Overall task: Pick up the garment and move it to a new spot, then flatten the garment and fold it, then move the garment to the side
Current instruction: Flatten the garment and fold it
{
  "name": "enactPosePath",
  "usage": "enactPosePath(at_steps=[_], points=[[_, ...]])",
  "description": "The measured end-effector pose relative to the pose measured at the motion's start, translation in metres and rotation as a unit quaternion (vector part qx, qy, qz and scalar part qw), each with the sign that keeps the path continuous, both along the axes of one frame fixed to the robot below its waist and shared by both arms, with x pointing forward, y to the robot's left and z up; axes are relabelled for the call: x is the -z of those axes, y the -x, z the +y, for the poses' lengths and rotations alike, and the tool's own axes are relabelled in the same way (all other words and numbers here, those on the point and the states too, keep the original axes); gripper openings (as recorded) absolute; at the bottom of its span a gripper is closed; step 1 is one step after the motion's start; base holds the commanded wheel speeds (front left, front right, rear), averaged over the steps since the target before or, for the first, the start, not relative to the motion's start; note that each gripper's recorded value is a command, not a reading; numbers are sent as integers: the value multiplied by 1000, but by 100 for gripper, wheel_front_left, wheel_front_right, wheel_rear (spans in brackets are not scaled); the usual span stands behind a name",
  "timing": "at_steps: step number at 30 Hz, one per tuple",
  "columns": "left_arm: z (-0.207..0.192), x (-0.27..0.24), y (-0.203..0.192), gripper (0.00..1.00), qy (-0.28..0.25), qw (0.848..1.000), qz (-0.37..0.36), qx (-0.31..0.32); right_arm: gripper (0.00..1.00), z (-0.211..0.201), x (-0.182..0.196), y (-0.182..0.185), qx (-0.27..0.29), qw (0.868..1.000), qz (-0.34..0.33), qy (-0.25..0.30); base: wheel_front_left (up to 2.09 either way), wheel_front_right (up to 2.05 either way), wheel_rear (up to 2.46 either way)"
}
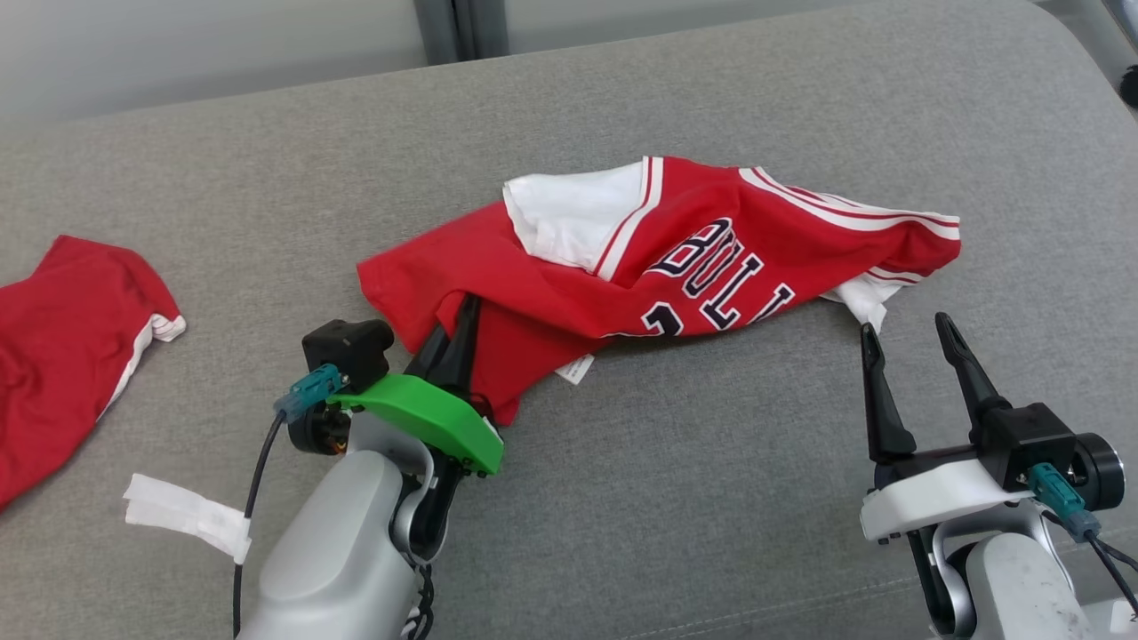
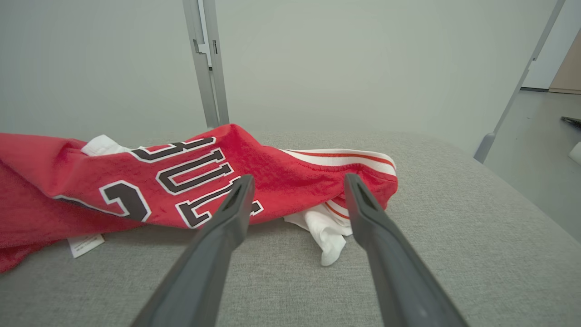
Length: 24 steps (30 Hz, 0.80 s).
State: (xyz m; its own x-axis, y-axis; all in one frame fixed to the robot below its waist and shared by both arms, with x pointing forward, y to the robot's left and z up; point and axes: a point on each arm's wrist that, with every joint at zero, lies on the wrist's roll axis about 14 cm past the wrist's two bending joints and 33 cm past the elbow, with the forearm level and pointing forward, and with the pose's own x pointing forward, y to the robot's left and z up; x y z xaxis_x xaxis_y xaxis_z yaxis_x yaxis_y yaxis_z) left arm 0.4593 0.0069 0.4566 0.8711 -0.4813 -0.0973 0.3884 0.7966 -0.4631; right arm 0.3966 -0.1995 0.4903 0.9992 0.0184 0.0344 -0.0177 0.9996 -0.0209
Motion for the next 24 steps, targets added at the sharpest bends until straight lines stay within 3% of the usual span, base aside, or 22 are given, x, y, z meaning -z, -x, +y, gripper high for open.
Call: enactPosePath(at_steps=[6, 11, 15, 24], points=[[4, -53, 15, 0, 51, 997, -63, 4, 100, 14, -5, -3, -21, 1000, -8, -2, 0, 0, 0], [10, -82, 28, 0, 66, 995, -76, 7, 100, 22, -7, -4, -32, 999, -12, -3, 0, 0, 0], [29, -68, 16, 0, 33, 998, -48, -12, 100, 27, -5, -8, -39, 999, -11, -4, 0, 0, 0], [57, -17, -51, 0, -42, 998, 10, -41, 100, 34, 1, -31, -51, 999, -8, -7, 0, 0, 0]])
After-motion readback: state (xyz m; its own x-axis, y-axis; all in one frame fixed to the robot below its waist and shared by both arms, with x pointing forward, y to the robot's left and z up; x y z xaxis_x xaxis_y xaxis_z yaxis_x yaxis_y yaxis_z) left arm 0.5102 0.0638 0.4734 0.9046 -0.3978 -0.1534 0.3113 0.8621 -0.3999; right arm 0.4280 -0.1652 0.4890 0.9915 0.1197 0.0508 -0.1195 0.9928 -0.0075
